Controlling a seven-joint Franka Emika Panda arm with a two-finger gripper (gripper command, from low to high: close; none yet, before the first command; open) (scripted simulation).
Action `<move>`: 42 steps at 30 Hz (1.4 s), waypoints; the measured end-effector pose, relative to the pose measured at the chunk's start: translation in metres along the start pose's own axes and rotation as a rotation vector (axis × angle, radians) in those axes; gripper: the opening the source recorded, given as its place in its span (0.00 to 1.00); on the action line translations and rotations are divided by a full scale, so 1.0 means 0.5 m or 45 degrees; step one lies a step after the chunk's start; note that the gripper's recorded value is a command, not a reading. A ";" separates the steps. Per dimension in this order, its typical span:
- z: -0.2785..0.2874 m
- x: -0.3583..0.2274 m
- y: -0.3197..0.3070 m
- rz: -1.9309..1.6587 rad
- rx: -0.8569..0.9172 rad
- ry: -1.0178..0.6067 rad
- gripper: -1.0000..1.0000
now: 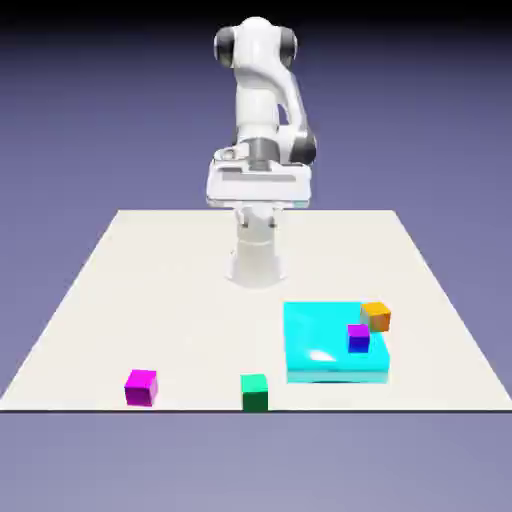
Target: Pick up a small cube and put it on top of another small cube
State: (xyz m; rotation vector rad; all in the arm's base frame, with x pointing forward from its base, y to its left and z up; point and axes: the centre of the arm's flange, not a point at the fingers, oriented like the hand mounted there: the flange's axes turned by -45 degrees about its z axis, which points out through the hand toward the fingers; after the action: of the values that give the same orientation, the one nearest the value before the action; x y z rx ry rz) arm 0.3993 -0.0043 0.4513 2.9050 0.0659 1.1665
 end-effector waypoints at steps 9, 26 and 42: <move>0.186 -0.012 0.149 0.086 -0.011 -0.311 0.50; 0.491 -0.215 0.458 0.172 -0.042 -0.824 0.50; 0.504 -0.203 0.405 0.134 0.008 -0.840 0.00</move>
State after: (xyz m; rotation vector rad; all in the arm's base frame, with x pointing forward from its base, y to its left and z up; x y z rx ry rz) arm 0.5076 -0.2096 0.2042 3.1567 -0.0903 0.1639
